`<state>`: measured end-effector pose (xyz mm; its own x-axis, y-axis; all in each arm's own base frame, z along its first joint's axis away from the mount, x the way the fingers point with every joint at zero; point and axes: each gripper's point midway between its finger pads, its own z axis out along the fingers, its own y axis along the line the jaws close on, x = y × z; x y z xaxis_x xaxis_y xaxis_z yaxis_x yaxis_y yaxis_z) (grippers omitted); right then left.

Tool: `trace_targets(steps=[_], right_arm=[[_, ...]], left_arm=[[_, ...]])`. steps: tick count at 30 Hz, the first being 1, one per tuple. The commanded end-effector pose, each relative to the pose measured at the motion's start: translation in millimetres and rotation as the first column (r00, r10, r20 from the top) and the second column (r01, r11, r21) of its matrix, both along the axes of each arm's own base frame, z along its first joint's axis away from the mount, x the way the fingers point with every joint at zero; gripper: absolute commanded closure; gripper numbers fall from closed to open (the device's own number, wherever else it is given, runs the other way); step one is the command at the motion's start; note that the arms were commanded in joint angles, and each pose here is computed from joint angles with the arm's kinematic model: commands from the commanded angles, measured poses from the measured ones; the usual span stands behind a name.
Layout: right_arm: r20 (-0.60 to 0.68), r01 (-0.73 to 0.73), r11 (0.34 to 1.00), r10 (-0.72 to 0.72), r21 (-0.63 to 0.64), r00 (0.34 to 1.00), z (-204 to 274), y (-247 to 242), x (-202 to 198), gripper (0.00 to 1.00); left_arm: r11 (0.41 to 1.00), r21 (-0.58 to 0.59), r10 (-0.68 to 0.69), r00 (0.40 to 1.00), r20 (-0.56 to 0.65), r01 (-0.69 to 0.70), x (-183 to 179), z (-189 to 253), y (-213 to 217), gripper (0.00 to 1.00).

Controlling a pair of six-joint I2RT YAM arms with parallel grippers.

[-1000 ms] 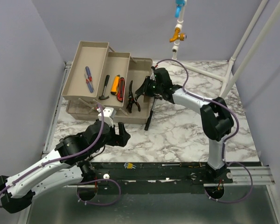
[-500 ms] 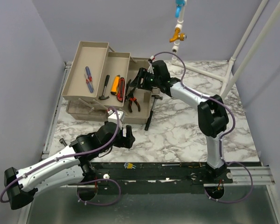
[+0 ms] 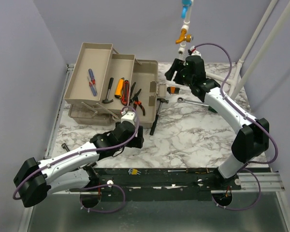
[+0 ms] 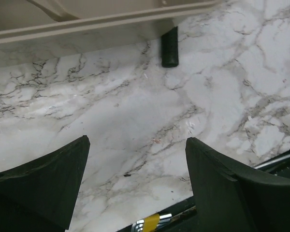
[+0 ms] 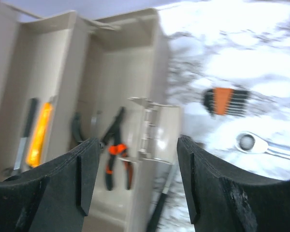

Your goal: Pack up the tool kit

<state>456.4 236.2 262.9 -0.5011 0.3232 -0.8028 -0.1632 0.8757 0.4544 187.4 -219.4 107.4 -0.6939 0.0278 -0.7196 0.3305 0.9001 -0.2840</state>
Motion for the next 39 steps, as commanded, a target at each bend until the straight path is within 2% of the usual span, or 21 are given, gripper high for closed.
trace_targets(steps=[1,7,13,16,18,26,29,33,39], right_arm=[[-0.083,0.180,0.962,-0.201,-0.206,0.976,-49,-59,-17,0.30],[-0.143,0.194,0.959,-0.226,-0.208,0.963,-84,-77,-49,0.32],[-0.206,0.150,0.982,-0.171,-0.114,0.963,-122,-70,-82,0.33],[-0.277,0.186,0.981,-0.194,-0.056,0.941,-146,-65,-90,0.34],[-0.316,0.197,0.980,-0.191,-0.013,0.929,-163,-56,-94,0.36],[-0.317,0.163,0.983,-0.127,0.089,0.940,-190,-2,-90,0.38],[-0.309,0.187,0.982,-0.168,0.034,0.936,-195,7,-82,0.39],[-0.305,0.254,0.966,-0.256,-0.045,0.917,-205,5,-73,0.42],[-0.308,0.235,0.969,-0.245,-0.070,0.919,-219,16,-67,0.44]], left_arm=[[0.997,-0.028,0.075,0.997,0.003,-0.075,33,3,-1,0.19],[0.996,0.011,0.094,0.996,-0.004,-0.094,61,-10,-2,0.19],[0.984,0.043,0.170,0.985,0.004,-0.170,89,-15,17,0.19],[0.976,0.033,0.216,0.976,0.005,-0.216,104,-11,29,0.19],[0.970,0.024,0.242,0.970,-0.003,-0.242,111,-8,35,0.19],[0.952,0.012,0.306,0.952,0.008,-0.306,129,13,50,0.18],[0.963,-0.016,0.268,0.963,0.023,-0.268,126,26,46,0.18],[0.979,-0.160,0.138,0.987,0.082,-0.123,97,47,27,0.18],[0.967,-0.249,0.106,0.980,0.168,-0.062,56,69,37,0.18]])
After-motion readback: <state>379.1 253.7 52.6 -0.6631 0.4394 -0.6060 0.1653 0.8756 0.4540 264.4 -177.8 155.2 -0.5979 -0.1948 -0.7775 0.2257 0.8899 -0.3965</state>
